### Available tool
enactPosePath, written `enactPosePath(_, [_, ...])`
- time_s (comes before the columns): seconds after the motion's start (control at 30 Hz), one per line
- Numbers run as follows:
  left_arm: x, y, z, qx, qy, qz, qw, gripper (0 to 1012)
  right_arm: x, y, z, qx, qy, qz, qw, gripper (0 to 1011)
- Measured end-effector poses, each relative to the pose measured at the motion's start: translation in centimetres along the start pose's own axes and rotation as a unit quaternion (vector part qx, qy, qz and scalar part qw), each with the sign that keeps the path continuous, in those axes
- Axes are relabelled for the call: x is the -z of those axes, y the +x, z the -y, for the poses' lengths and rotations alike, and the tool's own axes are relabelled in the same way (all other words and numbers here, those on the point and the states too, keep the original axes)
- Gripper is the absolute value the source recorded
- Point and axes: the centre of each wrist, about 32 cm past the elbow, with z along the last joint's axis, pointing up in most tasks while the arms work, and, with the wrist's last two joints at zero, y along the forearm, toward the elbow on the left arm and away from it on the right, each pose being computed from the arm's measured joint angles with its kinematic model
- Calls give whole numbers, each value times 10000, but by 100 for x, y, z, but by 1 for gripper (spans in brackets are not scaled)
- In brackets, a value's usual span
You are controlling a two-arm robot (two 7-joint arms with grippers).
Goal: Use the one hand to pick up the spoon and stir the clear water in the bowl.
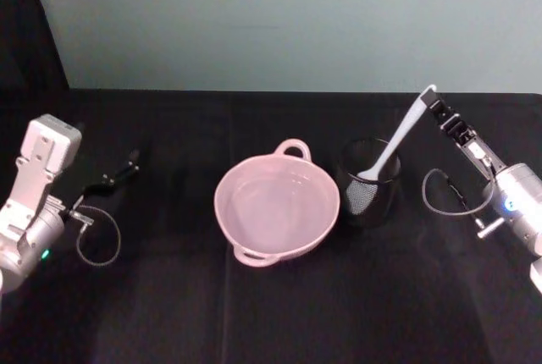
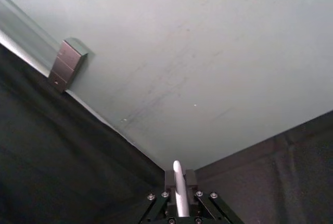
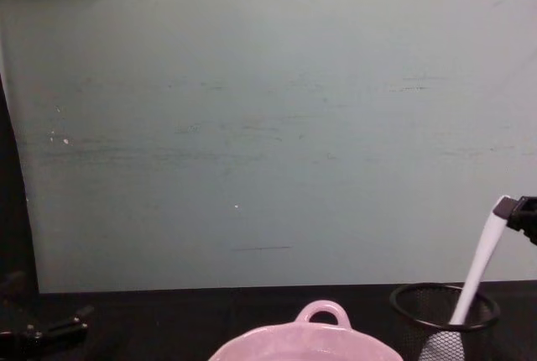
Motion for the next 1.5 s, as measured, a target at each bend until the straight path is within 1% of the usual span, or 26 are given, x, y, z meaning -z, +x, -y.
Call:
enactPosePath(0.13, [0, 0, 0, 0, 0, 0, 10000, 1011, 6, 10, 9, 66, -43, 10, 10000, 201])
enactPosePath(0.17, [0, 0, 0, 0, 0, 0, 10000, 1011, 5, 12, 11, 74, -46, 11, 10000, 257])
enactPosePath(0.27, [0, 0, 0, 0, 0, 0, 10000, 1011, 2, 13, 16, 77, -44, 19, 10000, 313])
enactPosePath(0.4, [0, 0, 0, 0, 0, 0, 10000, 1011, -12, 4, 28, 71, -24, 37, 10000, 473])
enactPosePath(0.47, [0, 0, 0, 0, 0, 0, 10000, 1011, -9, -6, 41, 63, -21, 40, 10000, 510])
enactPosePath(0.53, [0, 0, 0, 0, 0, 0, 10000, 1011, -4, -25, 72, 70, -18, 40, 10000, 594])
enactPosePath(0.57, [0, 0, 0, 0, 0, 0, 10000, 1011, -2, -35, 86, 77, -12, 35, 10000, 613])
enactPosePath(0.6, [0, 0, 0, 0, 0, 0, 10000, 1011, 1, -56, 133, 85, -1, 31, 10000, 627])
enactPosePath(0.67, [0, 0, 0, 0, 0, 0, 10000, 1011, -4, -88, 206, 89, 26, 28, 10000, 733])
enactPosePath(0.7, [0, 0, 0, 0, 0, 0, 10000, 1011, -4, -88, 206, 89, 26, 28, 10000, 733])
enactPosePath(0.8, [0, 0, 0, 0, 0, 0, 10000, 1011, -45, -159, 375, 116, 32, 87, 9999, 809])
enactPosePath(0.87, [0, 0, 0, 0, 0, 0, 10000, 1011, -69, -187, 444, 116, 14, 114, 9999, 880])
enactPosePath(0.9, [0, 0, 0, 0, 0, 0, 10000, 1011, -84, -196, 479, 124, -15, 122, 9998, 895])
enactPosePath(0.93, [0, 0, 0, 0, 0, 0, 10000, 1011, -120, -217, 543, 123, -122, 139, 9998, 941])
enactPosePath(1.0, [0, 0, 0, 0, 0, 0, 10000, 1011, -159, -227, 590, 139, -272, 177, 9994, 976])
enactPosePath(1.03, [0, 0, 0, 0, 0, 0, 10000, 1011, -215, -232, 621, 151, -479, 238, 9985, 1002])
enactPosePath(1.1, [0, 0, 0, 0, 0, 0, 10000, 1011, -264, -225, 642, 201, -689, 313, 9969, 1002])
enactPosePath(1.13, [0, 0, 0, 0, 0, 0, 10000, 1011, -320, -217, 652, 313, -932, 485, 9940, 1003])
enactPosePath(1.17, [0, 0, 0, 0, 0, 0, 10000, 1011, -344, -218, 651, 397, -1043, 609, 9919, 1003])
enactPosePath(1.23, [0, 0, 0, 0, 0, 0, 10000, 1011, -392, -228, 646, 606, -1273, 961, 9853, 1003])
enactPosePath(1.27, [0, 0, 0, 0, 0, 0, 10000, 1011, -433, -241, 635, 815, -1483, 1314, 9768, 1002])
enactPosePath(1.37, [0, 0, 0, 0, 0, 0, 10000, 1011, -491, -255, 615, 1128, -1720, 1805, 9618, 1003])
enactPosePath(1.4, [0, 0, 0, 0, 0, 0, 10000, 1011, -519, -267, 593, 1326, -1811, 2132, 9509, 1002])
enactPosePath(1.43, [0, 0, 0, 0, 0, 0, 10000, 1011, -525, -272, 583, 1394, -1830, 2253, 9467, 1002])
enactPosePath(1.47, [0, 0, 0, 0, 0, 0, 10000, 1011, -532, -277, 547, 1491, -1854, 2501, 9385, 1002])
enactPosePath(1.5, [0, 0, 0, 0, 0, 0, 10000, 1011, -532, -273, 528, 1538, -1857, 2625, 9343, 1002])
